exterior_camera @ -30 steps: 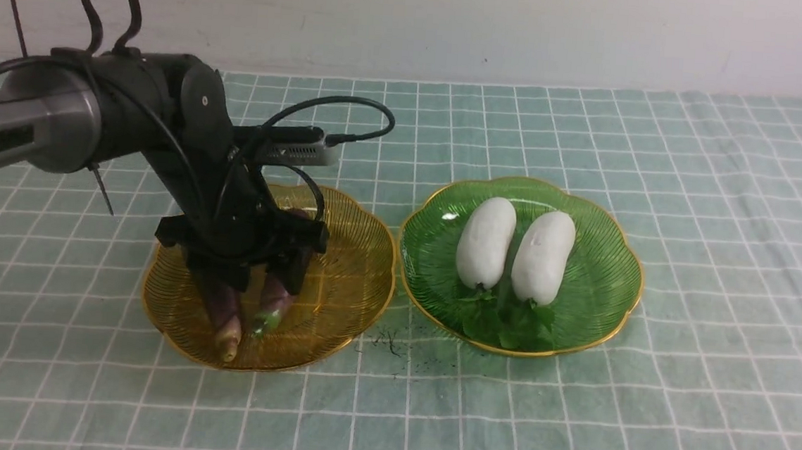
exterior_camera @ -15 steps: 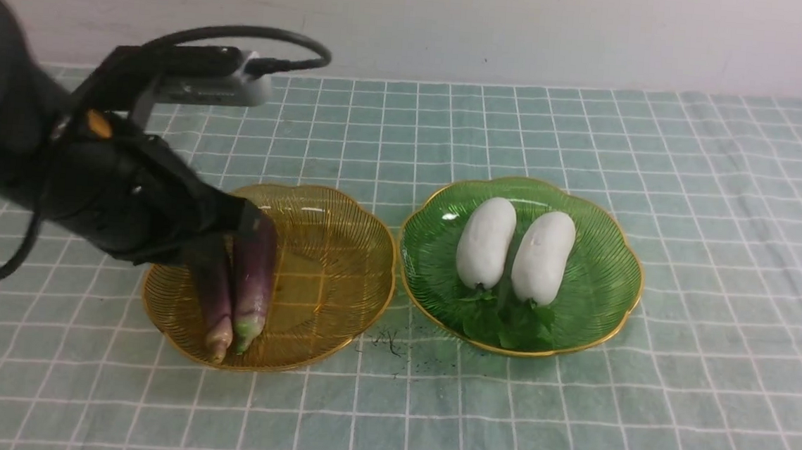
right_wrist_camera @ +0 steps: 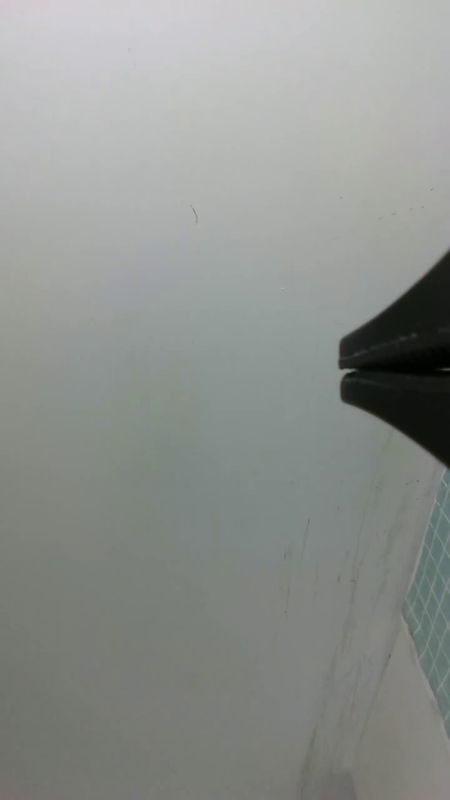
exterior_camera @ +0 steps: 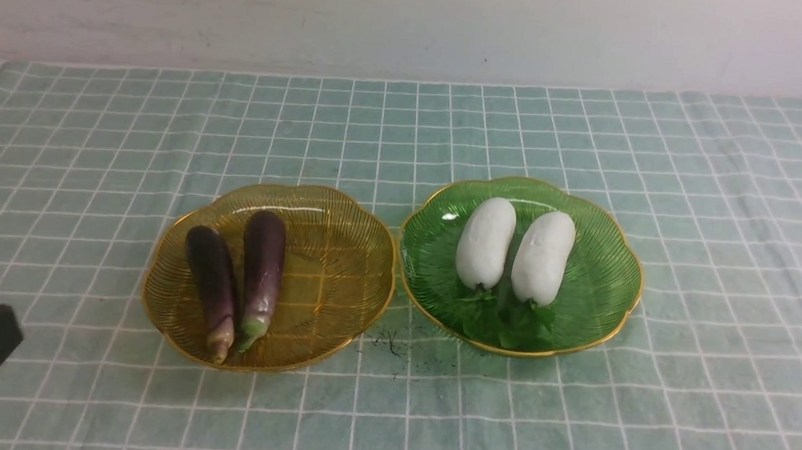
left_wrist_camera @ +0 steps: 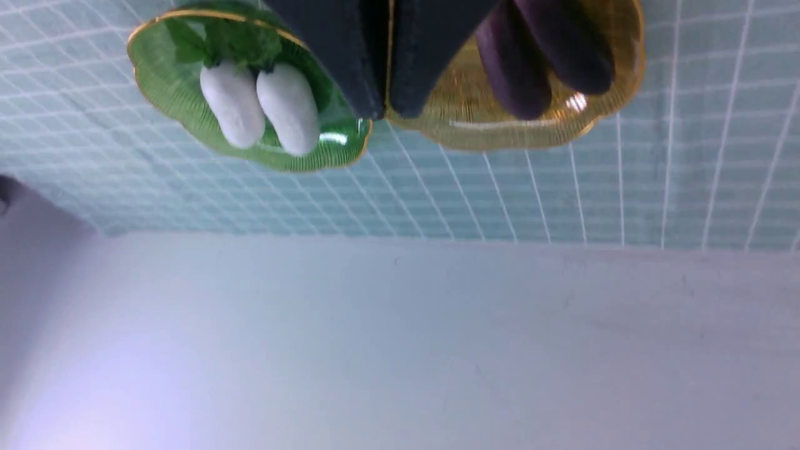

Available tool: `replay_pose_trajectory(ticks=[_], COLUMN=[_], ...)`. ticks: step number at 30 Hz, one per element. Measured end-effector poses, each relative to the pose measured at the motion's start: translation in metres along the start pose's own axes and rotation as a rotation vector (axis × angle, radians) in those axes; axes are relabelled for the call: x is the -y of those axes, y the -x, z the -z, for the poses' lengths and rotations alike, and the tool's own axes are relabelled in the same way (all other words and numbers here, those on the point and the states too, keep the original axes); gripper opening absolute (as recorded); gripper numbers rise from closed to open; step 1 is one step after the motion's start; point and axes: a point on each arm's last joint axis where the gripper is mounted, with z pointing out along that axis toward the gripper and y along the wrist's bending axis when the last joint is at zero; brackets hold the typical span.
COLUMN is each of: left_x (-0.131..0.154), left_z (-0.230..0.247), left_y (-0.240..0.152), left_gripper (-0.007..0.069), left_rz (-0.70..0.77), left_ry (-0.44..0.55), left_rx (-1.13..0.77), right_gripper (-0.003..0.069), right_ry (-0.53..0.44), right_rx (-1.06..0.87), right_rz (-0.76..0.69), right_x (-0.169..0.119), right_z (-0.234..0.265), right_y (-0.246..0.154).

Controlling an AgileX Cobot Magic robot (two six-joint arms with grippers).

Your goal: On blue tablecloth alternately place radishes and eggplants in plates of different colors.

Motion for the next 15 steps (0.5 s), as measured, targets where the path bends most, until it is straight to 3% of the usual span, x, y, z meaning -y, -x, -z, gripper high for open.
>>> replay_pose_trajectory(ticks=[5,15], left_x=[-0.0023,-0.0024], left_z=[0.0142,0.0143], left_y=[-0.0011,-0.0038], left_gripper=[-0.0008,-0.0008], left_rz=[-0.091,-0.077], left_ry=[0.025,0.025], left_rx=[0.045,0.016], right_gripper=[-0.0015,-0.0015], right_ry=[0.003,0.002], right_rx=[0.005,0.004], right_rz=[0.0,0.0], right_x=[-0.0003,-0.0002], right_z=[0.0,0.0], right_y=[0.0005,0.0003])
